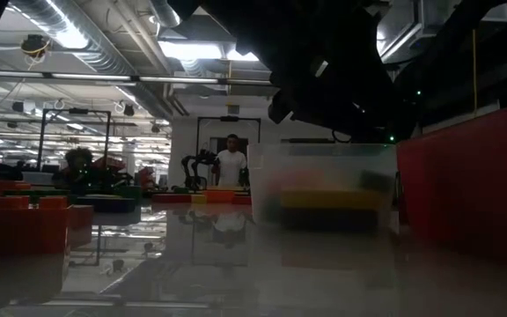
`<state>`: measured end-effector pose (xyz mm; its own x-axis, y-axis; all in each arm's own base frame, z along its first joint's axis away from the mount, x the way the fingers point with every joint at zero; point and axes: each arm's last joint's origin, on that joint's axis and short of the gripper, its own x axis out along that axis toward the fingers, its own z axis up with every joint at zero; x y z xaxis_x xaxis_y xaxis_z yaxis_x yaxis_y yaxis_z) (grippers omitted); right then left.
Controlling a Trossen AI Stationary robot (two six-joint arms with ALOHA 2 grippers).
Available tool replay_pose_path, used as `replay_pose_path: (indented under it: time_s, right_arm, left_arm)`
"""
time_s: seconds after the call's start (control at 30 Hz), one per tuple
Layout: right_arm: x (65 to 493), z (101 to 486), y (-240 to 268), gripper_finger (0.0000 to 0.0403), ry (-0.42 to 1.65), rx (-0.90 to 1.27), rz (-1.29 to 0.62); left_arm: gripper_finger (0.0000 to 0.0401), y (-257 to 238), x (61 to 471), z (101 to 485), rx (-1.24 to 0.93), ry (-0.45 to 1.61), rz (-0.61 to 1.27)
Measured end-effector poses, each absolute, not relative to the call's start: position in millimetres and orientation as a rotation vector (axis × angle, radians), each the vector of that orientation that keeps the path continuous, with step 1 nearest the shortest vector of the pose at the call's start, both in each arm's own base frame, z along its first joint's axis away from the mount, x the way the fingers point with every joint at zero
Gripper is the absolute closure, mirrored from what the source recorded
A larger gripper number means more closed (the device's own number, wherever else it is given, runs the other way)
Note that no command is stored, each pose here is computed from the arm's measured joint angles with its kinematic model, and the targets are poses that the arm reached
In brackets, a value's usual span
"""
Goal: Sort blocks by size
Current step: Put the light green rectangular block into the transparent bin
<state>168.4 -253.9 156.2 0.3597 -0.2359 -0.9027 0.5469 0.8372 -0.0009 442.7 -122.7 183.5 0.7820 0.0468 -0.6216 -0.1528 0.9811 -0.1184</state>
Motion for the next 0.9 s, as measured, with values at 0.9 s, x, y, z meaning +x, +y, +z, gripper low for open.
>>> replay_pose_path:
  time_s: [0.9]
  right_arm:
    - [174,169,-245,0.0306,0.883,0.533,-0.352]
  left_arm:
    - [0.0257,-121,406,229,-0.158,0.775,0.181]
